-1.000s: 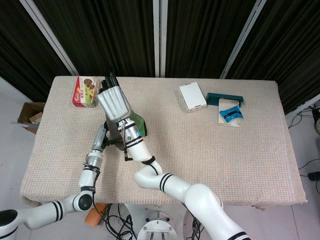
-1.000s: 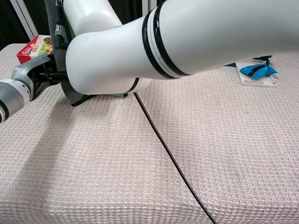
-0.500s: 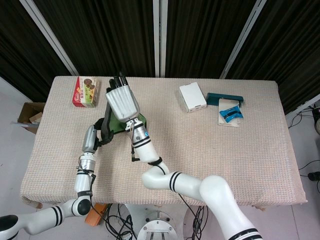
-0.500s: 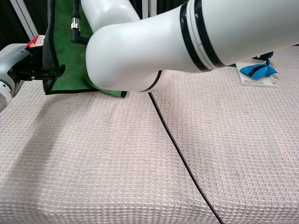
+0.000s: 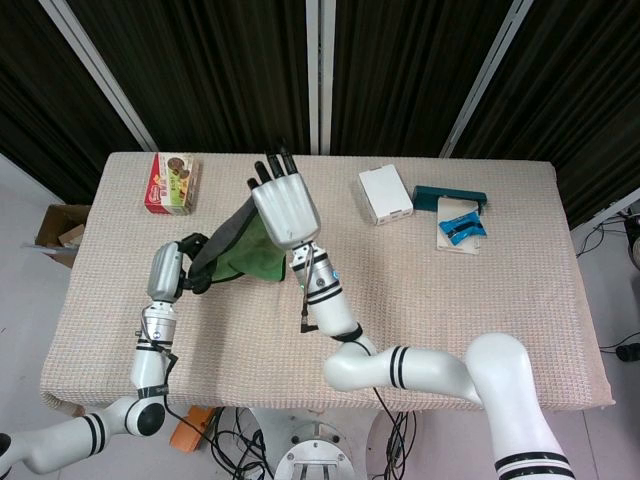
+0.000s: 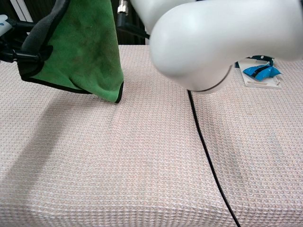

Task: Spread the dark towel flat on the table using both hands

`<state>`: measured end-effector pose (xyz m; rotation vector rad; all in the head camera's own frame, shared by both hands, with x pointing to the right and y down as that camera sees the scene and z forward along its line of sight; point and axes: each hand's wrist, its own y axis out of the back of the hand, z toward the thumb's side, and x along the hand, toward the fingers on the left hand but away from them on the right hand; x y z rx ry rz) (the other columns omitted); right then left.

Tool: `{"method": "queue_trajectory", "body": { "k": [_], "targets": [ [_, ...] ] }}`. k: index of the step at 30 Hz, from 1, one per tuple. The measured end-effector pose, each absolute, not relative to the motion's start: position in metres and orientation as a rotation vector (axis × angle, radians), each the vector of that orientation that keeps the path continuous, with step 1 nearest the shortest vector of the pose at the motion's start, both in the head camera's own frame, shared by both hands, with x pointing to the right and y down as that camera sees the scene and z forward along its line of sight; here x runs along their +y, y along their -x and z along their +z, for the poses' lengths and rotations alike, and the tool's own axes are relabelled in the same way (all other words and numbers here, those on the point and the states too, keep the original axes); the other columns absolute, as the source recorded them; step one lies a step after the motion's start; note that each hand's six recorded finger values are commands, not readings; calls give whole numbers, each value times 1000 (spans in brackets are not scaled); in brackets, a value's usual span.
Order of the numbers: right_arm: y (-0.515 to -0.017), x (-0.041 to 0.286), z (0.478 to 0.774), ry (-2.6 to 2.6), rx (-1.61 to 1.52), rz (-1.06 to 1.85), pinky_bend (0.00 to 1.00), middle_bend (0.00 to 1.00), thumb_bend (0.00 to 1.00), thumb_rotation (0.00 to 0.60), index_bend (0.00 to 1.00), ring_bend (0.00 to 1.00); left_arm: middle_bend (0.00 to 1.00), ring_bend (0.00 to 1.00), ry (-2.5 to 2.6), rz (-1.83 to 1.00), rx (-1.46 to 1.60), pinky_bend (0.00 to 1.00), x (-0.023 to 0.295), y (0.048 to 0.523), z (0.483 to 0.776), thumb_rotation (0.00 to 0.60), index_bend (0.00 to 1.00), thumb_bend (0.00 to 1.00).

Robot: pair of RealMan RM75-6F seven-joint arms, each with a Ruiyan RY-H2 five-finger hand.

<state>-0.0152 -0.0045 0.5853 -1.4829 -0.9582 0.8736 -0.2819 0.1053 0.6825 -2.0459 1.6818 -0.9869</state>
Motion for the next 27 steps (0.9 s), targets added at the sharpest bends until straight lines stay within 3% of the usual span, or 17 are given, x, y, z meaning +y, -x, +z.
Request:
{"method": "queue_trajectory", "body": {
  "k": [6,13,16,22,27],
  "targets": [
    [-20,-32,583,1466,-1009,914,99,340,592,600,687,170,770,680,1983,-989,1647,563,70,299,665,600,726,477],
    [-46,-60,583,1514,-1140,878,99,334,584,600,680,170,767,667,1833,-938,1719,535,-4,322,635,600,725,478],
    [-58,-66,585,1563,-1204,834,100,334,580,600,678,170,757,655,1782,-929,1689,516,-16,324,626,600,716,478],
    [-82,-56,607,1704,-1208,755,100,333,577,600,674,170,738,630,1813,-937,1571,444,10,314,639,600,699,479],
    [-107,-19,648,1821,-1067,786,100,333,576,600,674,170,696,575,1915,-967,1409,378,56,298,665,600,668,481]
  ]
}}
